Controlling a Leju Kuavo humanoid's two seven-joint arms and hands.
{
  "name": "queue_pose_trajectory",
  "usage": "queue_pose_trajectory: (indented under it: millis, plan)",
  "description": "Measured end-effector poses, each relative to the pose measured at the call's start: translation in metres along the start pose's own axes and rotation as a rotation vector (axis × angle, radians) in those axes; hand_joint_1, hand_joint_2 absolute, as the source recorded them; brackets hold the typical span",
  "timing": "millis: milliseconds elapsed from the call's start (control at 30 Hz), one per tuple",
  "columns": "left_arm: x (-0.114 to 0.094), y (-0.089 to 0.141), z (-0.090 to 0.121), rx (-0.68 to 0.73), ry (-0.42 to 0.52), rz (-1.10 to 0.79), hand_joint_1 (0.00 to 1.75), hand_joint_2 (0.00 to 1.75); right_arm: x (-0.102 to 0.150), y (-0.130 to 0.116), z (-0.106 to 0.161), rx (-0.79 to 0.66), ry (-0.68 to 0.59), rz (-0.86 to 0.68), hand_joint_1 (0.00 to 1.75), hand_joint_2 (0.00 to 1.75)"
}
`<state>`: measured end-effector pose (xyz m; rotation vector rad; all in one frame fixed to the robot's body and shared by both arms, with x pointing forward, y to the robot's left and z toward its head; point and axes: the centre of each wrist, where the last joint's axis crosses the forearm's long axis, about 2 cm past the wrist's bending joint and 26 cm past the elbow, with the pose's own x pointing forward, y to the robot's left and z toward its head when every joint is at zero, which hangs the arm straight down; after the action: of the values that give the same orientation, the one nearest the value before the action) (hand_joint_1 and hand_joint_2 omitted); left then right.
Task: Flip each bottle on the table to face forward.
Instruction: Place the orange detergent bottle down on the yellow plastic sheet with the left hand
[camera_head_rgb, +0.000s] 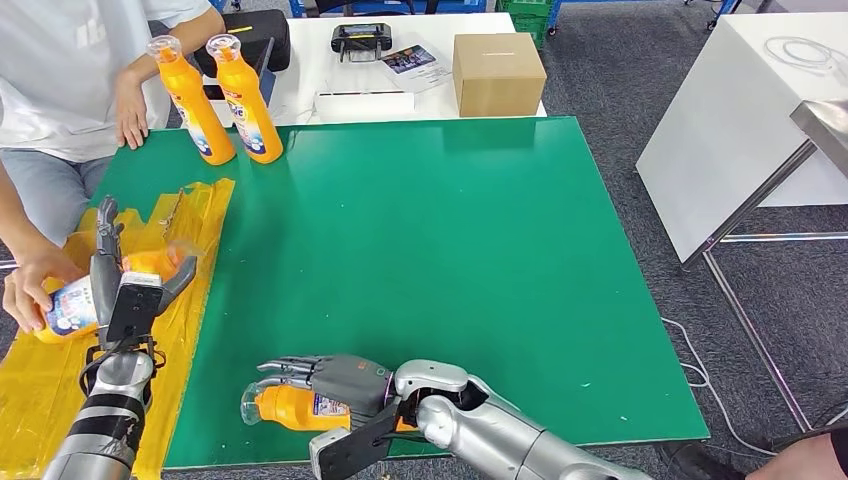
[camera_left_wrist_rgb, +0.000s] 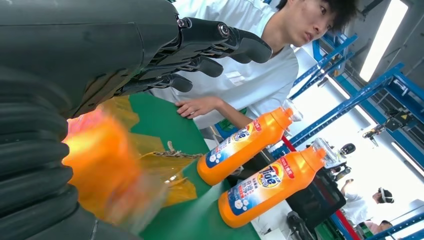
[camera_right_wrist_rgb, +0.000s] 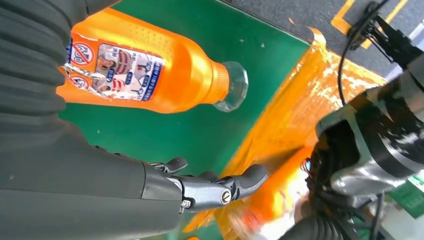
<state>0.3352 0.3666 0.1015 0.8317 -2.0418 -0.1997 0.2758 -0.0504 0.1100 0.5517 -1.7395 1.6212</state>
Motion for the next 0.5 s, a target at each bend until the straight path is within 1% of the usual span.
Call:
queue_pose_trajectory:
  millis: [300,500]
  plan:
    - [0.001,-0.002,0.001,0.002,0.004,0.013,0.0,1.75,-0.01,0.002,0.001,0.034,0.116,0.162,0.0,1.75]
    - [0.001,-0.002,0.002,-0.002,0.006,0.014,0.0,1.75,-0.014,0.004,0.003,0.053,0.143,0.19,0.0,1.75]
